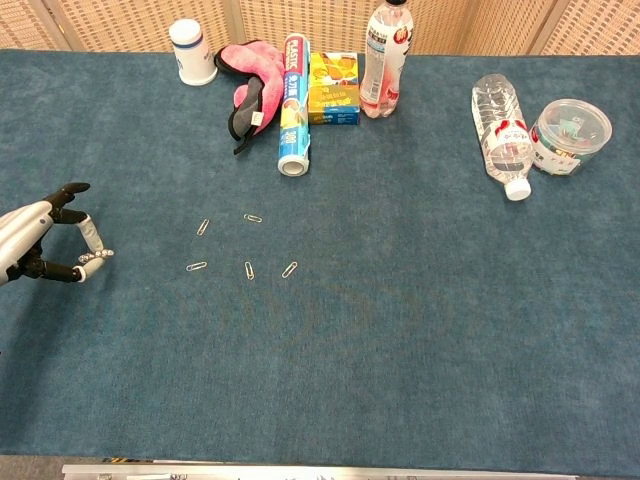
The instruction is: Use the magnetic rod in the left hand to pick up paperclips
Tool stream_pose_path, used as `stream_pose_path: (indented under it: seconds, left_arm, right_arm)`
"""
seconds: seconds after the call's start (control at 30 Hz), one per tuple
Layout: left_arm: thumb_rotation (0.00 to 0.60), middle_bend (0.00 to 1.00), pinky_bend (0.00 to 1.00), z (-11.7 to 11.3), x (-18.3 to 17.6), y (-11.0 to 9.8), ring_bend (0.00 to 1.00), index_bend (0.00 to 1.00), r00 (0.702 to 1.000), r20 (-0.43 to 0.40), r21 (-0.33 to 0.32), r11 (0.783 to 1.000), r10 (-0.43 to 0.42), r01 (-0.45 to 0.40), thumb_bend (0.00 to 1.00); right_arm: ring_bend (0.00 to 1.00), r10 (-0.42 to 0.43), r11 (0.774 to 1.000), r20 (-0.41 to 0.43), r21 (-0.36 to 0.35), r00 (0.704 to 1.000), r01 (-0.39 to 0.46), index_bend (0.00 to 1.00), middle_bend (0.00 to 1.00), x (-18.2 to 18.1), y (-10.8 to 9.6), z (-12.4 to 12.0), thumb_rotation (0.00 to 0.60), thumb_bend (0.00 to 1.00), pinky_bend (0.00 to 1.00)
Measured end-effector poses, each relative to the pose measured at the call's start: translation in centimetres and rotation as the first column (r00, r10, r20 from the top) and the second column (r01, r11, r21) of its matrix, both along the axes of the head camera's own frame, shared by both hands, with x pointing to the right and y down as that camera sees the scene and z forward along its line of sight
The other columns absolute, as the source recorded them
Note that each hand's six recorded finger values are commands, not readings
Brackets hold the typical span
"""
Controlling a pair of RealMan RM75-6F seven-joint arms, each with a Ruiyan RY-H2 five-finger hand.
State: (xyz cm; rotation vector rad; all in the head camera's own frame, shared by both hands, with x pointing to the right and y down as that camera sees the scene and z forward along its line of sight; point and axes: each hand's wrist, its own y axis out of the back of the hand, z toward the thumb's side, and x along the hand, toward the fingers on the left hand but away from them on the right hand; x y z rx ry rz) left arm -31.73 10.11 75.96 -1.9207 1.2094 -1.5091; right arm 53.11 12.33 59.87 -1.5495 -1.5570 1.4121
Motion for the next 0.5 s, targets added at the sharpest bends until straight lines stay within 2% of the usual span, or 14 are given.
stream_pose_path:
  seconds: [0.5]
  left_arm:
    - [0.600, 0.00, 0.08, -1.8, 1.7, -0.6, 0.00, 0.57, 0.996, -0.086, 0.021, 1.000, 0.003, -0.001, 0.35]
  right_arm:
    - [0.37, 0.001, 1.000, -0.003, 0.010, 1.000, -0.001, 0.60, 0.45, 0.1, 0.0, -0.4, 0.600, 0.31, 0.54]
